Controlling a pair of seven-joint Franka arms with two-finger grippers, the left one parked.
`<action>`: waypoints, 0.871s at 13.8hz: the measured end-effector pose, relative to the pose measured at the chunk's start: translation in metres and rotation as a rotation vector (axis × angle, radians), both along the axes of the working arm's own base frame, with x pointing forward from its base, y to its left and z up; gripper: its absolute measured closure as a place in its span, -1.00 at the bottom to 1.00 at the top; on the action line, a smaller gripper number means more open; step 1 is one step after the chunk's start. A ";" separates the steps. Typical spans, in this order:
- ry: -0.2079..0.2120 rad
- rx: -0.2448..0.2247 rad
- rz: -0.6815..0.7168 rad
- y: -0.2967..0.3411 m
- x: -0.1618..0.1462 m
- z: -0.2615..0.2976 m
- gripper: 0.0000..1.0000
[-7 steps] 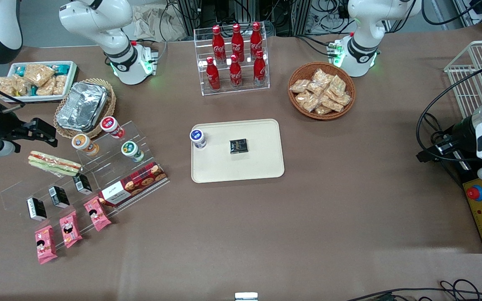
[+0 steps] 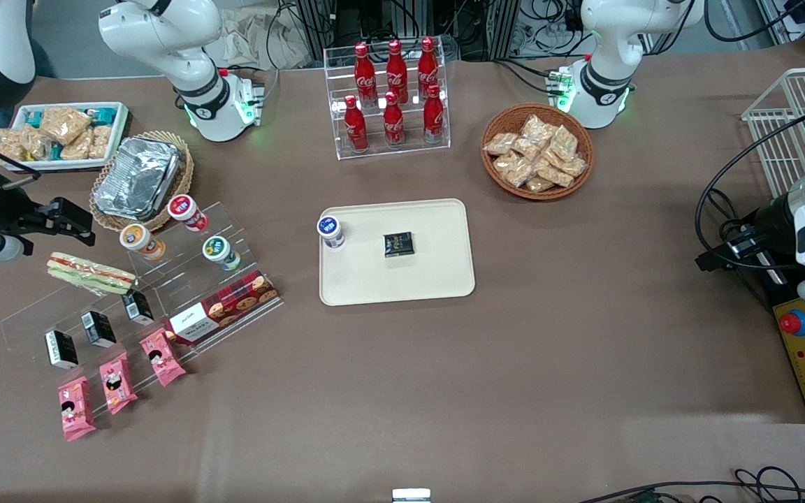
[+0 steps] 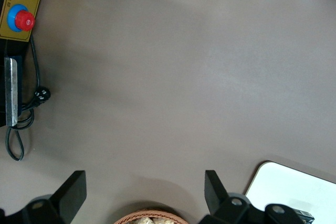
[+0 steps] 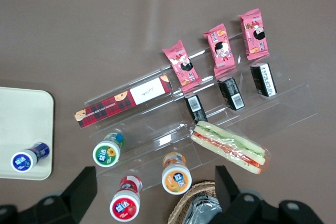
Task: Place sandwich on tray
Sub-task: 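Move the right gripper toward the wrapped sandwich on the acrylic rack, then lower the open right gripper around the plastic-wrapped sandwich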
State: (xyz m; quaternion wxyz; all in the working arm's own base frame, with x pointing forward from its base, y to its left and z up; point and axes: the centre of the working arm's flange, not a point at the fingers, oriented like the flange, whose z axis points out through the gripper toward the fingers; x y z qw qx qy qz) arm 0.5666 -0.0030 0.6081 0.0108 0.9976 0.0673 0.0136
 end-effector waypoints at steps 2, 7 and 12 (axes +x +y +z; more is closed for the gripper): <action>0.013 -0.005 0.131 -0.017 0.001 -0.004 -1.00; 0.069 -0.012 0.484 -0.073 0.006 -0.028 -1.00; 0.135 -0.016 0.754 -0.112 0.024 -0.077 -1.00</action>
